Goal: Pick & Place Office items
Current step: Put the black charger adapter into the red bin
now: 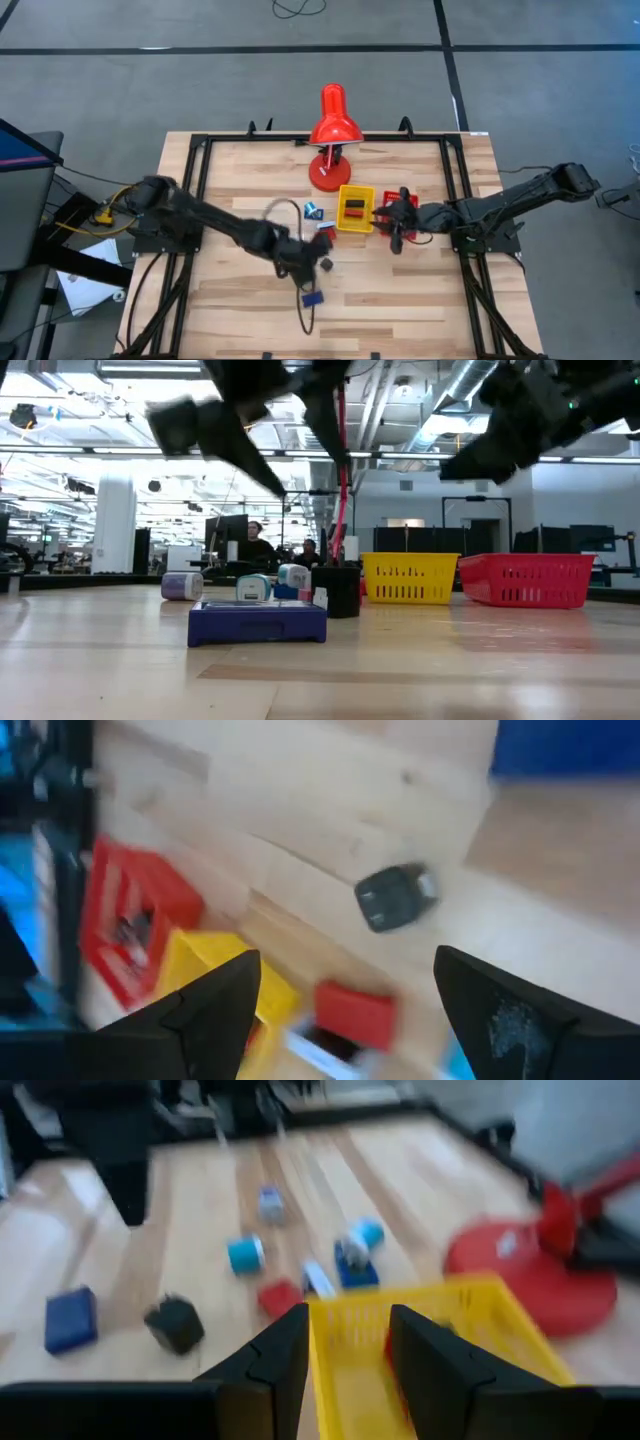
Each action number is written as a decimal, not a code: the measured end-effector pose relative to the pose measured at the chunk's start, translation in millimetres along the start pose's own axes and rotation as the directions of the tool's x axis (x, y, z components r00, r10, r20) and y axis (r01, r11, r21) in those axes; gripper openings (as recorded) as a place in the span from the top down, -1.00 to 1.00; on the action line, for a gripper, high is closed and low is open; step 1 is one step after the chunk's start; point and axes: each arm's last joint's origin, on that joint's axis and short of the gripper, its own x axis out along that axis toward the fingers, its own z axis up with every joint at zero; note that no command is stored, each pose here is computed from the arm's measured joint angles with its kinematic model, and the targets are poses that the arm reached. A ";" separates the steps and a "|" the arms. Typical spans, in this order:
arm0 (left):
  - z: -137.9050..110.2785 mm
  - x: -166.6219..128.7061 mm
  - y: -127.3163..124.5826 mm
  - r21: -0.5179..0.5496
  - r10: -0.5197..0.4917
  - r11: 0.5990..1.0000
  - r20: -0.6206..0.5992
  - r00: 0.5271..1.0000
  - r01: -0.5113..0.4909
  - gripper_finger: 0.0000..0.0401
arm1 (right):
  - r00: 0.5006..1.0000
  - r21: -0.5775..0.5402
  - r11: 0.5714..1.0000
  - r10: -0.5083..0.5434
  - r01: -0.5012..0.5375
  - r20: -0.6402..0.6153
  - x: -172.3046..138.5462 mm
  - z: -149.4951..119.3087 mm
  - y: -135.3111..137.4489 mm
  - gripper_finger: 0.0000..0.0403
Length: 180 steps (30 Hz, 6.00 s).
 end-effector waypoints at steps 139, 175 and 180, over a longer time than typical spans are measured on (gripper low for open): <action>-112.4 -57.9 -110.8 -0.822 0.482 0.552 0.450 0.751 0.139 -0.45 | 0.760 0.212 0.941 -0.065 0.262 -0.647 -26.9 -16.5 -28.2 0.17; -112.8 -57.8 -110.6 -0.828 0.486 0.545 0.443 0.753 0.135 -0.45 | 0.607 0.007 0.933 -0.229 0.361 -0.761 1.3 -60.8 -28.3 -0.10; -112.8 -57.8 -110.6 -0.828 0.486 0.545 0.443 0.753 0.135 -0.45 | 0.586 -0.010 0.931 -0.237 0.364 -0.775 -0.6 -60.5 -28.8 -0.09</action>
